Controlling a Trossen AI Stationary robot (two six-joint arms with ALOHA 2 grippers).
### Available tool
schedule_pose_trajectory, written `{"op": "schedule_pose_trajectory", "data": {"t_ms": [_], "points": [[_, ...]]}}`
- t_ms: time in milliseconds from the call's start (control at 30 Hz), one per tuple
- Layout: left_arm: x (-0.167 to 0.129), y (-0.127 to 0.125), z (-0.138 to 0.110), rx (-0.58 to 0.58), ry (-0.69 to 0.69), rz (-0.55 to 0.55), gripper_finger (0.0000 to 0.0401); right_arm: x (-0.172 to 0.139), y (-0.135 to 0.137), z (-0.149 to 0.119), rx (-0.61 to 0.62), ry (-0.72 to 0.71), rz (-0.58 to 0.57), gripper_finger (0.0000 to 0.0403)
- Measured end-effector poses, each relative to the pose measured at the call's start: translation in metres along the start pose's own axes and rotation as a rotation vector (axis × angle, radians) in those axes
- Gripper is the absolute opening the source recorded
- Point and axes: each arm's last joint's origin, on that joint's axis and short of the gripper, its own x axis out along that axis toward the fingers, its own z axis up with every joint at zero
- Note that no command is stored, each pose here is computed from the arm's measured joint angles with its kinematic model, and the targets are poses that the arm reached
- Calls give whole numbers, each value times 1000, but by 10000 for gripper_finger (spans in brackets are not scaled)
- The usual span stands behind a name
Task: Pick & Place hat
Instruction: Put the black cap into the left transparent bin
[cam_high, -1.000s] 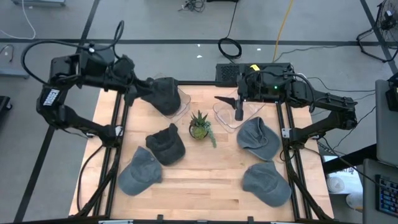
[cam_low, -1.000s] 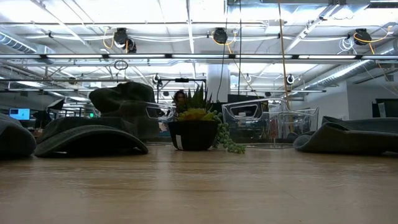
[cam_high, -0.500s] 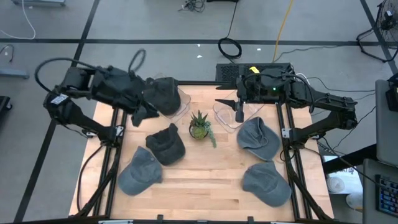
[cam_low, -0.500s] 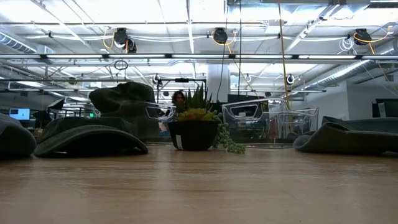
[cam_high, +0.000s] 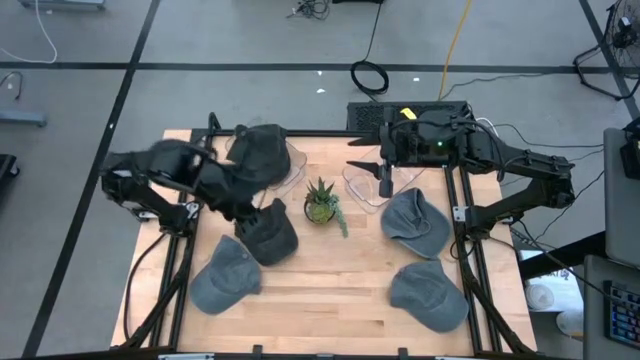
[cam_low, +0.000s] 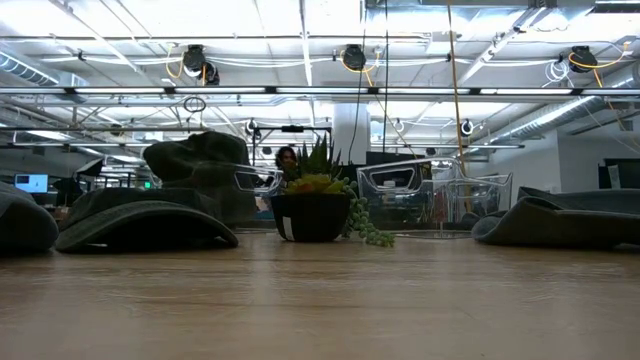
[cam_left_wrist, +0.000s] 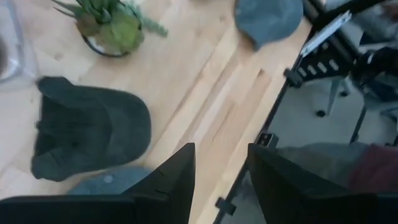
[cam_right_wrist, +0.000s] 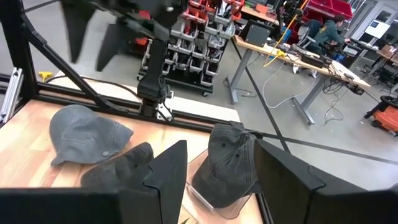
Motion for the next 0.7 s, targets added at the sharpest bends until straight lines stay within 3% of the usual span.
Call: {"op": "schedule_pose_trajectory", "data": {"t_ms": [333,700], "points": [[62,-29,-6,89,122,104,167,-4,0,0,7,6,2,185],[145,-47,-16,136,252,305,261,-19,-2,3,7,-14,-9,253]]}}
